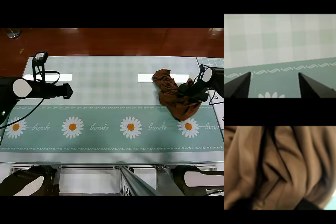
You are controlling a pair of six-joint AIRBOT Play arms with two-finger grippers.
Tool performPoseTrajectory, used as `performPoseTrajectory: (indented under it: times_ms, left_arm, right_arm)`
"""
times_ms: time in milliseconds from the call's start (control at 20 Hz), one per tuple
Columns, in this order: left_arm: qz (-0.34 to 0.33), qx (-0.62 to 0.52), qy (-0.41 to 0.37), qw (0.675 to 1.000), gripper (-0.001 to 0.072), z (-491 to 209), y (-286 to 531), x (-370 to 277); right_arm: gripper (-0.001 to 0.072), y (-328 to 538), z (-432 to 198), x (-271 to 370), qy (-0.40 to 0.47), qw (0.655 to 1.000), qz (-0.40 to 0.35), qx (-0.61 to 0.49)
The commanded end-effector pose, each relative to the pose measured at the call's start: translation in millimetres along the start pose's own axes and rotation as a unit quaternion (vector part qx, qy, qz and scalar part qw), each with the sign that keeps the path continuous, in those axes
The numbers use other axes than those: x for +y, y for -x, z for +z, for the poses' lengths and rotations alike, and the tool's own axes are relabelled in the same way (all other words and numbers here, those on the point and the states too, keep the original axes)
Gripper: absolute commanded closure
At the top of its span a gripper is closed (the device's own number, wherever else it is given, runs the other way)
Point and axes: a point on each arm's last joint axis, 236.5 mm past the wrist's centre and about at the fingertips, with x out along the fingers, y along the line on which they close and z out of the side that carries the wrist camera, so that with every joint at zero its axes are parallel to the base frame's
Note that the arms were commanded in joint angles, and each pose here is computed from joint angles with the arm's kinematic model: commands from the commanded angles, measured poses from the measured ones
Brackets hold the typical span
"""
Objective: Fold the shirts.
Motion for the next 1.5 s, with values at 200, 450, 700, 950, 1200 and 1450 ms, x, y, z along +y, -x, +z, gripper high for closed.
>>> performPoseTrajectory:
  times_ms: [200,450,700,950,1200,1450]
  left_arm:
    - [0.064,0.06,-0.005,0.996,0.0006,-21,12,48]
    - [0.044,-0.019,0.086,0.995,0.0006,-25,86,72]
    - [-0.048,-0.096,0.099,0.989,0.0006,-64,119,17]
    - [-0.06,-0.089,0.099,0.989,0.0006,-87,118,10]
    - [-0.065,-0.09,0.101,0.989,0.0006,-86,119,8]
    - [-0.086,-0.073,0.116,0.987,0.0006,-86,111,0]
  right_arm:
    - [0.0687,40,5,34,0.046,0.996,0.082,-0.005]
    - [0.0688,265,73,88,0.106,0.93,0.185,-0.3]
    - [0.0689,437,15,142,0.188,0.825,0.281,-0.453]
    - [0.0688,491,-69,187,0.288,0.775,0.348,-0.442]
    - [0.0688,358,-186,264,0.431,0.803,0.341,-0.23]
    - [0.0688,190,-282,337,0.446,0.838,0.309,-0.052]
